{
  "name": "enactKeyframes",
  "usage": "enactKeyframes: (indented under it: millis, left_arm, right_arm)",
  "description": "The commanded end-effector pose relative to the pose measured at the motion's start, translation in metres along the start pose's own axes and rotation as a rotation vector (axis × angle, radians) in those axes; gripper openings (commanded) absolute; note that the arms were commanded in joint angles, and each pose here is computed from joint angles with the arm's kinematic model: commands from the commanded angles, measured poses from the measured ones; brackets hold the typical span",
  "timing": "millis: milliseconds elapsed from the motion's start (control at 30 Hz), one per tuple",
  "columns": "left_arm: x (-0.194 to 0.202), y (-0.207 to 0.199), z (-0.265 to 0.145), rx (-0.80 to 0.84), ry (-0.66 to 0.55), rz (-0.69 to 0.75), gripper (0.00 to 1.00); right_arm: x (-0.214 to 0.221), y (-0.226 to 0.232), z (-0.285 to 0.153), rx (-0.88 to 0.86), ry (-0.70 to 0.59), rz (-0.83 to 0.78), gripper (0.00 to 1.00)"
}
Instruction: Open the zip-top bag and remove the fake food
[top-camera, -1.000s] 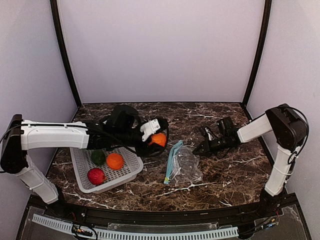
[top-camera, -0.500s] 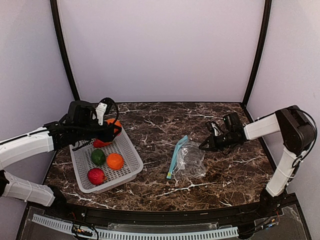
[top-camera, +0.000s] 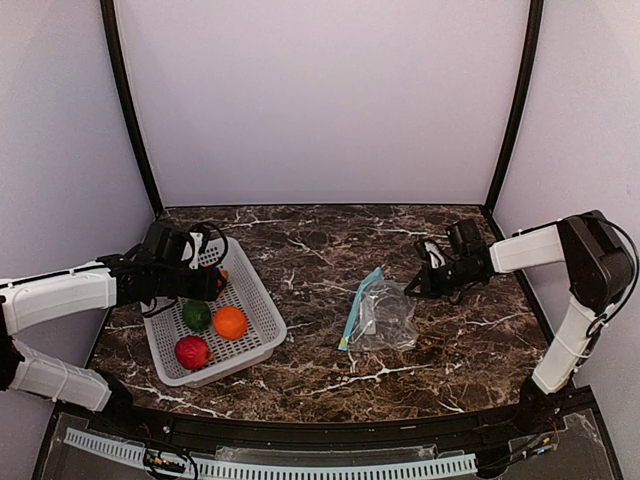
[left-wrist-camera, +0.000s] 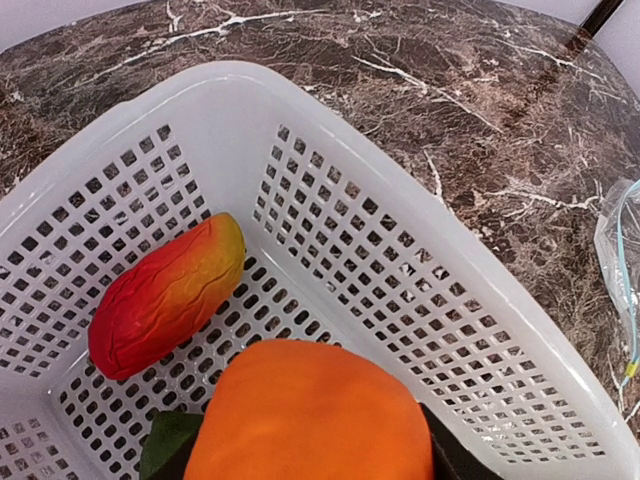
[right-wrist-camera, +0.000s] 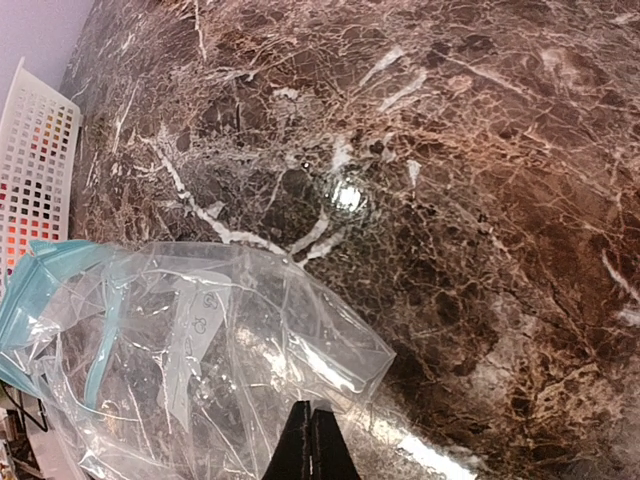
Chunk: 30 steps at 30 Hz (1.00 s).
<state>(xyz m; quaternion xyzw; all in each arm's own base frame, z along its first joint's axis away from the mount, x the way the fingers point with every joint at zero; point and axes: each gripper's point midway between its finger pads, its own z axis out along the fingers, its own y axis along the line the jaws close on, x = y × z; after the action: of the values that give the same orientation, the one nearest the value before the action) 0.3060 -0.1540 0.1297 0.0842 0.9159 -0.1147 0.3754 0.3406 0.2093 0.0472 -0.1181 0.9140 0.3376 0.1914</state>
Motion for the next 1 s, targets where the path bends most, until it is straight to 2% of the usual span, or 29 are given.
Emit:
enactKeyframes:
  millis: [0, 133, 267, 367, 433, 500, 567, 800, 900, 933, 967]
  left_arm:
    - [0.011, 0.004, 0.017, -0.008, 0.038, -0.011, 0.6]
    - [0.014, 0.002, 0.032, -0.004, 0.062, 0.002, 0.63]
    - [0.009, 0.0, 0.035, 0.003, 0.046, -0.001, 0.73]
    - [-0.001, -0.001, 0.028, 0.002, 0.016, 0.012, 0.85]
    - [-0.009, 0.001, 0.022, -0.012, -0.007, 0.017, 0.96]
    - [-0.018, 0.0, 0.016, -0.017, -0.025, 0.028, 0.99]
    - [-0.027, 0.0, 0.009, -0.021, -0.034, 0.031, 0.99]
    - [-0.073, 0.003, -0.017, -0.076, -0.08, -0.025, 0.99]
    - [-0.094, -0.005, -0.031, -0.029, -0.108, -0.04, 0.99]
    - [-0.099, -0.005, -0.035, -0.02, -0.122, -0.039, 0.99]
    - [-0.106, -0.009, -0.04, -0.002, -0.136, -0.035, 0.99]
  right_arm:
    - [-0.014, -0.002, -0.014, 0.056, -0.041, -0.027, 0.0]
    - [-0.016, -0.007, -0.017, 0.077, -0.046, -0.018, 0.0]
    - [-0.018, -0.012, -0.023, 0.095, -0.059, -0.024, 0.03]
    - [-0.021, -0.014, -0.027, 0.103, -0.069, -0.027, 0.1]
    - [-0.024, -0.013, -0.03, 0.103, -0.074, -0.027, 0.25]
    - [-0.029, -0.011, -0.033, 0.101, -0.084, -0.031, 0.41]
    - [-0.034, -0.008, -0.038, 0.101, -0.096, -0.036, 0.47]
    - [-0.062, 0.01, -0.065, 0.101, -0.17, -0.082, 0.57]
    - [-0.075, 0.026, -0.084, 0.088, -0.224, -0.117, 0.68]
    - [-0.079, 0.031, -0.09, 0.082, -0.241, -0.128, 0.81]
    - [-0.083, 0.037, -0.098, 0.079, -0.263, -0.141, 0.89]
